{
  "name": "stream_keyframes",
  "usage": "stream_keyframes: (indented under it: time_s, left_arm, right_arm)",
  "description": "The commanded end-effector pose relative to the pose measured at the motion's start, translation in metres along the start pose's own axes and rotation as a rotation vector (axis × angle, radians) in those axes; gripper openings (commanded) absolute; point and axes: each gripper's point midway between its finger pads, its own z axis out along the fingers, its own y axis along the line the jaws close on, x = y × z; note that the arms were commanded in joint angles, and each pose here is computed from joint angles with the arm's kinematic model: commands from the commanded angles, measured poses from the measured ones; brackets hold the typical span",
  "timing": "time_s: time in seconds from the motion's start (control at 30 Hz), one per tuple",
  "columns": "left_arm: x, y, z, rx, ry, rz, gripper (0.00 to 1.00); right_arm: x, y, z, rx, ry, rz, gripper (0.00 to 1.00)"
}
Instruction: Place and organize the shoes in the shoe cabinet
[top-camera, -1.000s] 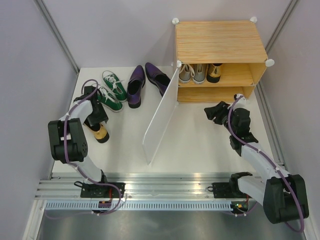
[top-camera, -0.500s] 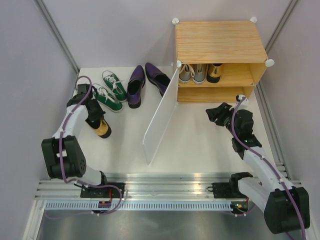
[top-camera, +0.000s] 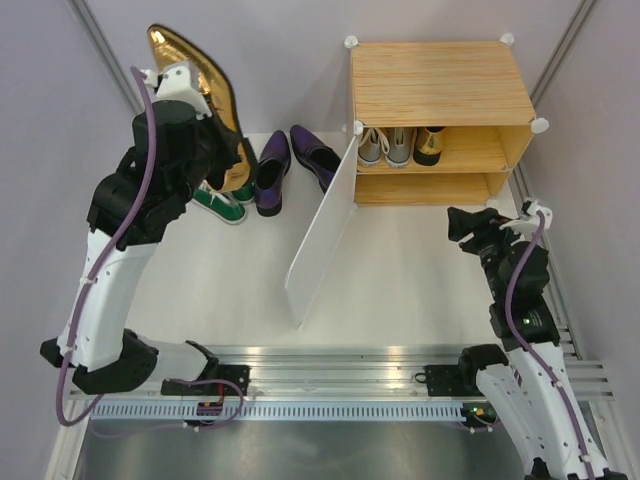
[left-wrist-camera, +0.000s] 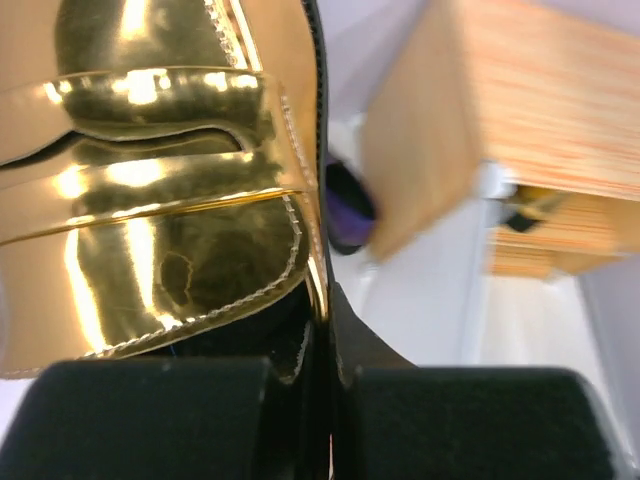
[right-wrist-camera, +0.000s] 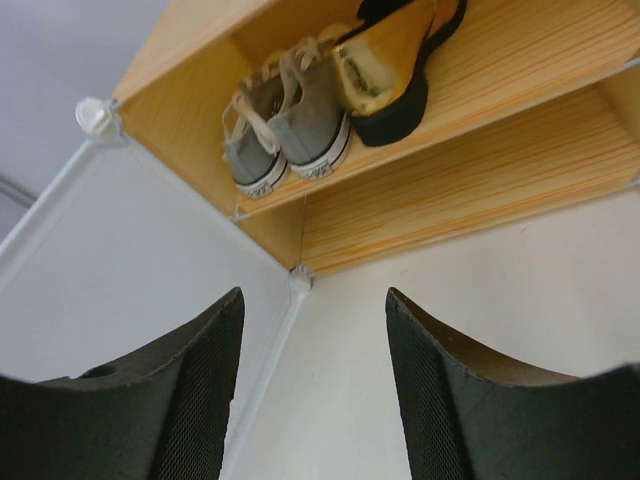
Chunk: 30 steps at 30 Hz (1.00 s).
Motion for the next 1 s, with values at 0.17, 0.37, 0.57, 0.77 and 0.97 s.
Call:
stream_keyframes:
  time_s: [0.17,0.37,0.57,0.77,0.97]
  left_arm:
    - [0.012,-0.133,-0.058,0.111,-0.091,0.235,0.02]
    - [0.112,-0.260,-0.078,0.424,0.054,0.361,0.02]
    - [0.215,-0.315,-0.080,0.571,0.254,0.444,0.02]
    - [0.315,-0.330,-0.039,0.578,0.454,0.495,0.02]
    - [0.392,-0.325,0.020,0.538,0.671,0.401,0.02]
  right_arm:
    - [-0.108,-0.028,-0.073,0.326,-0.334,0.025,0.67]
    - [-0.155,-0.045,-0.140,0.449,-0.591,0.119,0.72]
    - [-0.167,-0.041,-0.161,0.436,-0.631,0.127,0.72]
    - [-0.162,-0.044,-0.155,0.453,-0.608,0.104,0.72]
    - [-0.142,-0.049,-0.136,0.448,-0.547,0.101,0.72]
